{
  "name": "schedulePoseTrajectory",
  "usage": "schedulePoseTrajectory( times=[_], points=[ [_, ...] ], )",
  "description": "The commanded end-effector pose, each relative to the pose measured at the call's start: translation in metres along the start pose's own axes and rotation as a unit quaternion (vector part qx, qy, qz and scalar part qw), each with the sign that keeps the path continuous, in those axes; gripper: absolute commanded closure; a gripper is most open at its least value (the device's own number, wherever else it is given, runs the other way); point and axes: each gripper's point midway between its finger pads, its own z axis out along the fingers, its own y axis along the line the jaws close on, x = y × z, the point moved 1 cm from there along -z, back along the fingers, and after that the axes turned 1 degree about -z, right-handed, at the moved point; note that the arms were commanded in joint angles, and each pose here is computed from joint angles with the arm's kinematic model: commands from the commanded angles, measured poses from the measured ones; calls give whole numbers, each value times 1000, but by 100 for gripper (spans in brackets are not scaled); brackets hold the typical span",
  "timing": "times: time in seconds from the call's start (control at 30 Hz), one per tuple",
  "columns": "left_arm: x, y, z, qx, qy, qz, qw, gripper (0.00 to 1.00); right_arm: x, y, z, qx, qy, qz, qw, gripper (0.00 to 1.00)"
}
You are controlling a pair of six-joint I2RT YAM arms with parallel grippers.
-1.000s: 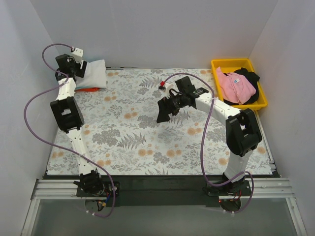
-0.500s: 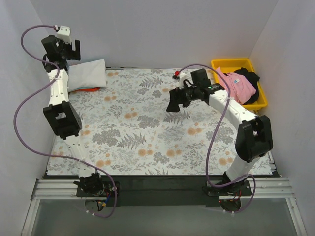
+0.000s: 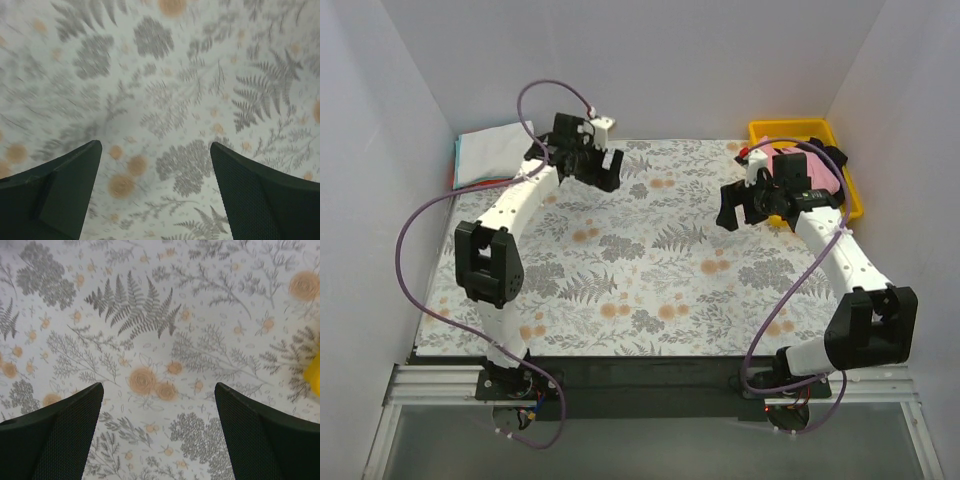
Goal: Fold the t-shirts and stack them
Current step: Reset both grippers
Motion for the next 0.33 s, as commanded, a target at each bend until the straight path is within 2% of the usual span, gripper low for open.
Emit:
schedulePoseTrajectory(
  times=[0.0,0.07,0.13,0.23,0.3],
  points=[
    [59,-18,-28,-6,59,-62,996,9,39,-5,-9,37,52,-4,998,2],
    [70,-30,-36,7,56,-65,996,9,59,1,-11,31,70,13,997,2],
    [96,-37,-36,19,76,-77,994,9,67,6,-14,24,72,17,997,2],
    [109,-42,-46,21,72,-79,994,9,82,12,-16,17,78,24,996,2],
    [103,-45,-57,19,49,-76,996,9,84,13,-18,18,78,23,997,2]
  ],
)
